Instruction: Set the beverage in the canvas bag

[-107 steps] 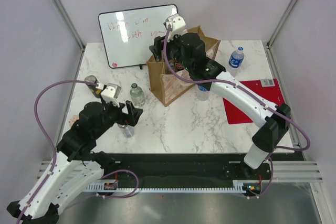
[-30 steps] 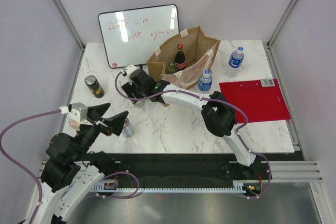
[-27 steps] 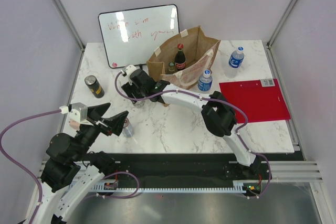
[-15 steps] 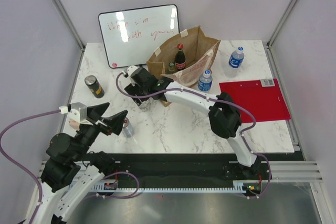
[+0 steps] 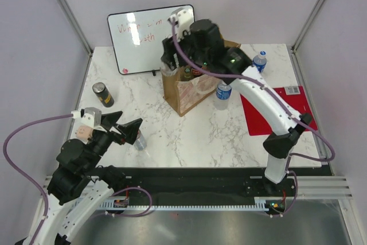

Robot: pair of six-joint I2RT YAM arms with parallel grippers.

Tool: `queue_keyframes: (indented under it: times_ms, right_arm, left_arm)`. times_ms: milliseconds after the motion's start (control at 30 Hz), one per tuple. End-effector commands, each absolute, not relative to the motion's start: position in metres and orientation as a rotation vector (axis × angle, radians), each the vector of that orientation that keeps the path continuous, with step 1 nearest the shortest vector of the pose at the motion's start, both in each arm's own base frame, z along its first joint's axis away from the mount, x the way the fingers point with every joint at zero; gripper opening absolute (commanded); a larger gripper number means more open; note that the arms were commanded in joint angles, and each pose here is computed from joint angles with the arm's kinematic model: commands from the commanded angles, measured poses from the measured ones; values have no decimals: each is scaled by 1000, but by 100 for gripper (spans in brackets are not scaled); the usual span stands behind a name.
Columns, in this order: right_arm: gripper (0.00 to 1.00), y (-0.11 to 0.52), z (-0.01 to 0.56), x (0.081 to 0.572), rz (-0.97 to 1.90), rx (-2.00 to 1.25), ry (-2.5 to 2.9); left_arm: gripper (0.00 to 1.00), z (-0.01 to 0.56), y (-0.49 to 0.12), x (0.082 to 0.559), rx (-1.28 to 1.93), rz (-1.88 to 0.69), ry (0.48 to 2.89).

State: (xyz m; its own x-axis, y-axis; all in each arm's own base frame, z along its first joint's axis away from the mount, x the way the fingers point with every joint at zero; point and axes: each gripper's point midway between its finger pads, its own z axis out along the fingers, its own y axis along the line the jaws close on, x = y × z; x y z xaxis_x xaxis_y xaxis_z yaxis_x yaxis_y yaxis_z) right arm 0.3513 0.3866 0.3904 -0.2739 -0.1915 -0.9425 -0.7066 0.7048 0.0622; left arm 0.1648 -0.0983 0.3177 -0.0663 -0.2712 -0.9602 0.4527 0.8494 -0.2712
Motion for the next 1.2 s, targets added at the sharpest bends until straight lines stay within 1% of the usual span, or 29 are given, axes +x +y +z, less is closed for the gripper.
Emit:
queue_keyframes:
  times_ms: [0, 133, 167, 267, 400, 467, 500, 533, 600, 633, 800, 1000, 1167]
  right_arm:
    - [0, 328, 481, 379, 570, -522, 1619]
    - [0, 309, 473, 403, 507, -491, 1638]
    - [0, 303, 470, 410, 490, -481, 1647]
    - [0, 299, 450, 426, 448, -482, 1675]
    - [0, 303, 425, 440, 429, -497, 1702]
    - [0, 305, 418, 442, 423, -508, 1708]
    - [0, 306, 411, 444, 423, -508, 1708]
    - [0, 305, 409, 446, 413, -498, 1707]
    - [0, 306, 401, 448, 411, -494, 1703]
    - [0, 307, 399, 448, 403, -522, 1693]
    - [0, 309, 375, 445, 416, -550, 1689]
    - [0, 302, 373, 427, 465, -510, 1731]
    - [0, 297, 373, 419, 474, -502, 1740]
  left_arm:
    - [98, 316, -103, 176, 137, -579, 1572]
    - [94, 321, -113, 187, 97, -607, 1635]
    - [93, 315, -119, 197, 89, -597, 1688]
    - [91, 329, -135, 207, 74, -647, 1735]
    - [86, 332, -164, 241, 44, -666, 1852]
    - [84, 333, -174, 254, 26, -674, 1881]
    - [84, 344, -178, 259, 22, -685, 1869]
    - [82, 335, -186, 270, 15, -676, 1912]
    - [81, 346, -193, 280, -2, -689, 1905]
    - [80, 338, -199, 289, -19, -684, 1935]
    - [78, 337, -217, 311, -61, -720, 1946]
    - [75, 311, -233, 336, -93, -704, 2004]
    - [69, 303, -249, 345, -77, -740, 2040]
